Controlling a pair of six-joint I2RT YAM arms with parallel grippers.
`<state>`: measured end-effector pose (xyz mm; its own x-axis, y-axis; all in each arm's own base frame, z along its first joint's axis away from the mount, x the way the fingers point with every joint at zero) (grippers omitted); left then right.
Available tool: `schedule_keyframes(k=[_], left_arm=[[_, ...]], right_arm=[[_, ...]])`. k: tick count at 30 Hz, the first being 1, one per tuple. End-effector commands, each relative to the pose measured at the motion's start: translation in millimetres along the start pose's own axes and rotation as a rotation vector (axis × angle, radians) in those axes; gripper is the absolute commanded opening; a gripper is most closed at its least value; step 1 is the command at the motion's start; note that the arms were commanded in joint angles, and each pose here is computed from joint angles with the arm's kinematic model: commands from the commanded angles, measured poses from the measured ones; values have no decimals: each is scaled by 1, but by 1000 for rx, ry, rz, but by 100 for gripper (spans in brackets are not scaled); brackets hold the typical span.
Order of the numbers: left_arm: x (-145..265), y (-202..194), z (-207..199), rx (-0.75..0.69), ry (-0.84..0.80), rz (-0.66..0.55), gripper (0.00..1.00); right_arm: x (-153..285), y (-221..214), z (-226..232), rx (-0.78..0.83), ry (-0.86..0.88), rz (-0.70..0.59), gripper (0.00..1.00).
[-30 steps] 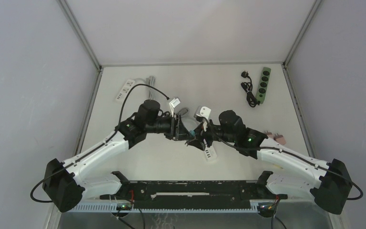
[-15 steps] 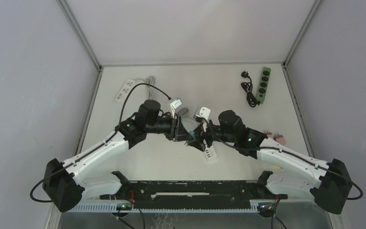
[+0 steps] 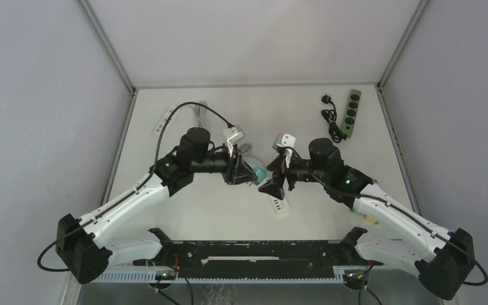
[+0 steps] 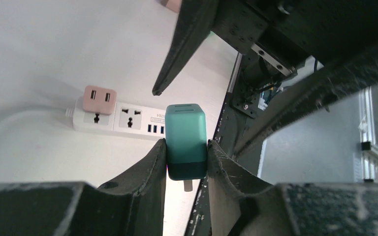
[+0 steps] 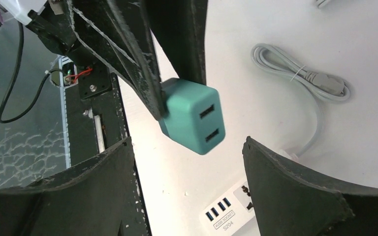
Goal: Insert the plug
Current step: Adjust the plug.
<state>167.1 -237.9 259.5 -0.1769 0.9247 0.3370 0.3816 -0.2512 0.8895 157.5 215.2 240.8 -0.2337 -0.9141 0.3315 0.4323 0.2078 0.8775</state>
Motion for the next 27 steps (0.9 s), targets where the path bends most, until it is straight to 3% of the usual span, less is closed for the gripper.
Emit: schedule_keyframes(k=[1,7,22,27], left_arm=[[13,36,-18,-270,-126,-124,1],[15,32,-22,-365,-195,-106,2],[20,32,-34,-425,-321,-109,2],[23,33,-37,-442,-326,-121,2]], right_arm=[[14,18,13,42,91,-38,87],[20,16,21,77,152,-28,86],[12,33,30,123,265,19,74],[8,31,30,111,292,62,65]])
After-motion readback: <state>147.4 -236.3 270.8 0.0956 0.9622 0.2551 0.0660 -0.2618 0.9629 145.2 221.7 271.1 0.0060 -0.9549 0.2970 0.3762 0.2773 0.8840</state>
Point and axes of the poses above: each gripper's point midway between its finger pads, its own x axis back along the fingers, its own z axis along the line the jaws close on, y = z × x, the point moved 7 cm from there along x, back along the fingers, and after that the axes turned 10 degrees about -x, right-handed, at the moved point
